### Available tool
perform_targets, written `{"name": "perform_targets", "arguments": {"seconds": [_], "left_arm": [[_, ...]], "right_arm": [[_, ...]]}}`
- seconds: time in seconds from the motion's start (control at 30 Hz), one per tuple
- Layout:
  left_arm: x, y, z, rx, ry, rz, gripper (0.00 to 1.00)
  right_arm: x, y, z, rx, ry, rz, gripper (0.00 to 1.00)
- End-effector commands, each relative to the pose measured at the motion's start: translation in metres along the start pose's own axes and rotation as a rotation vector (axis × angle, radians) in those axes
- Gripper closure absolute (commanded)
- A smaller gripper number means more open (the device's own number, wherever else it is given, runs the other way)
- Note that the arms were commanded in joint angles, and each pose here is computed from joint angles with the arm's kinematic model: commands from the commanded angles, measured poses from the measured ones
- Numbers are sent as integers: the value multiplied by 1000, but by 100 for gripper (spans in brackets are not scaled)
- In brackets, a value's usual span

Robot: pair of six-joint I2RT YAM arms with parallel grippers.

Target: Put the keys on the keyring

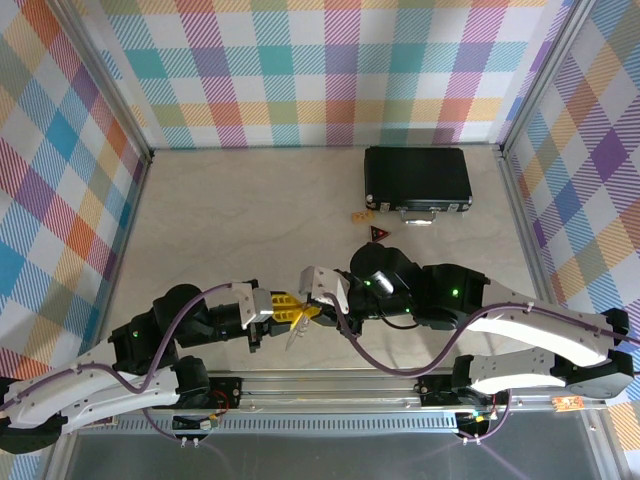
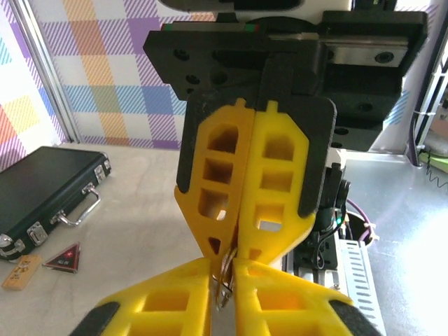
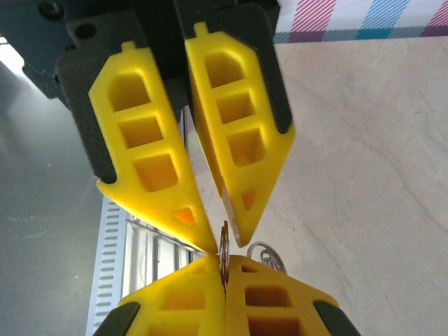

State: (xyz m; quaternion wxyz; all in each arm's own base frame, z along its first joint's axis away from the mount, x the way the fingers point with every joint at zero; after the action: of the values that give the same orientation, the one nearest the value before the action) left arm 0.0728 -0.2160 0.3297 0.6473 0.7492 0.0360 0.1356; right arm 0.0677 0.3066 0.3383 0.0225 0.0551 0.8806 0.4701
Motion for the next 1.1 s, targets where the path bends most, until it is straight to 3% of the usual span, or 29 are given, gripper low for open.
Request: {"name": "perform_targets", "arguments": {"seconds": [0.0, 0.13, 0.33, 0.47, 0.57, 0.8, 1.07], "left_arm": [[3, 16, -4, -27, 19, 29, 90], [3, 17, -2, -22, 10, 30, 100], [-3, 22, -4, -88, -24, 20, 100], [-8, 34, -13, -194, -50, 10, 100], [-11, 41, -17, -264, -72, 3, 100], [-19, 49, -17, -369, -135, -2, 100], [-21, 48, -16, -379, -155, -9, 100]], "right_arm": [[4, 10, -8, -24, 11, -27, 100], [8, 12, -8, -36, 28, -27, 100], [10, 18, -13, -74, 45, -14, 100], [12, 21, -18, -130, 50, 11, 82], [13, 24, -22, -172, 55, 28, 77], [14, 26, -31, -253, 57, 42, 75], [19, 26, -35, -276, 96, 71, 78]]}}
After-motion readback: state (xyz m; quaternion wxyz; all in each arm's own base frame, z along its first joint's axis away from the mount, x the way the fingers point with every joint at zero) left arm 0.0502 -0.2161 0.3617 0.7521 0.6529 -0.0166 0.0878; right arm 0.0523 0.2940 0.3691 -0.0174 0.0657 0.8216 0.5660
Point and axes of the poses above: each hand's point on the last joint's axis, 136 mm out from that joint toward the fingers, its own z axis out along the fingers, its own x axis along the line the jaws close on, y = z × x, the point moved 4 cm from there along -z, back along the fingers, and after that the axes turned 5 degrees about z, right-handed, at the moved point
